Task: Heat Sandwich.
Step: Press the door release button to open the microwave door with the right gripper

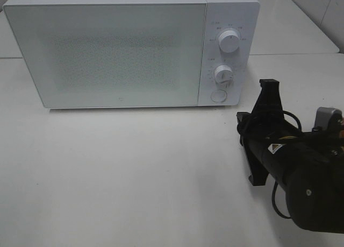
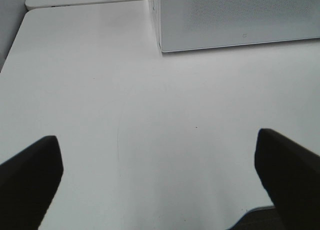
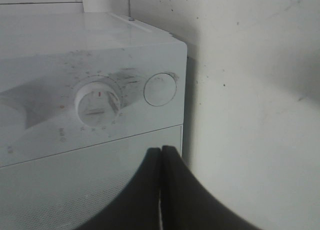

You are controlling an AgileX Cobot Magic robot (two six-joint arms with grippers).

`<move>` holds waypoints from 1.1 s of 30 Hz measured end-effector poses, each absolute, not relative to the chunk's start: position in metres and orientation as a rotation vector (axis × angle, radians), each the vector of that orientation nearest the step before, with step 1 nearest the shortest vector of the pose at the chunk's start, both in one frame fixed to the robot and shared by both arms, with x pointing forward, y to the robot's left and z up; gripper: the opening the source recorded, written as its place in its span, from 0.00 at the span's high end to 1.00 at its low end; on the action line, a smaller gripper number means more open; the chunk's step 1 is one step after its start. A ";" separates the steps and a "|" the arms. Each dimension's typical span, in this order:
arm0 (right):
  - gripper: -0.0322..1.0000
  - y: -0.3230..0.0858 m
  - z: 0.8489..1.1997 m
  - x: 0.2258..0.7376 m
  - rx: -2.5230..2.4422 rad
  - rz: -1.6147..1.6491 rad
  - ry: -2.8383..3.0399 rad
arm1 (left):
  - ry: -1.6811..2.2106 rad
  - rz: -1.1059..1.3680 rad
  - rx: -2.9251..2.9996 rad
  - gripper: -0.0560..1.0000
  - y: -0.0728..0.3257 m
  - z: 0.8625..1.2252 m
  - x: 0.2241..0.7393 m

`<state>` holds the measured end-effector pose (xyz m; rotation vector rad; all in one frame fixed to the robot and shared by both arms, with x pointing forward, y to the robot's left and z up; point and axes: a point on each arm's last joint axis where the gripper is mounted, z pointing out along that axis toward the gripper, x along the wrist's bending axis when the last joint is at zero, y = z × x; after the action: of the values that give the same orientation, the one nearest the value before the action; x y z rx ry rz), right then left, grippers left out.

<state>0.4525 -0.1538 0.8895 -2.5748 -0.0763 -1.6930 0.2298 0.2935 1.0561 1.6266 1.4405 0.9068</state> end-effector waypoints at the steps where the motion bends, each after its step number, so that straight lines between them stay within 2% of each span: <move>1: 0.96 -0.151 0.887 0.455 -2.573 -1.684 -0.078 | 1.440 0.907 1.627 0.01 0.294 1.056 0.230; 22: 0.96 -0.141 0.861 0.528 -2.563 -1.593 -0.083 | 1.440 0.907 1.627 0.01 0.294 1.056 0.230; 33: 0.96 -0.138 0.852 0.550 -2.559 -1.604 -0.075 | 1.440 0.908 1.626 0.01 0.294 1.056 0.230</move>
<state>0.5496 -0.1378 0.8522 -2.5590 -0.0752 -1.6036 0.2296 0.2935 1.0561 1.6259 1.4398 0.9075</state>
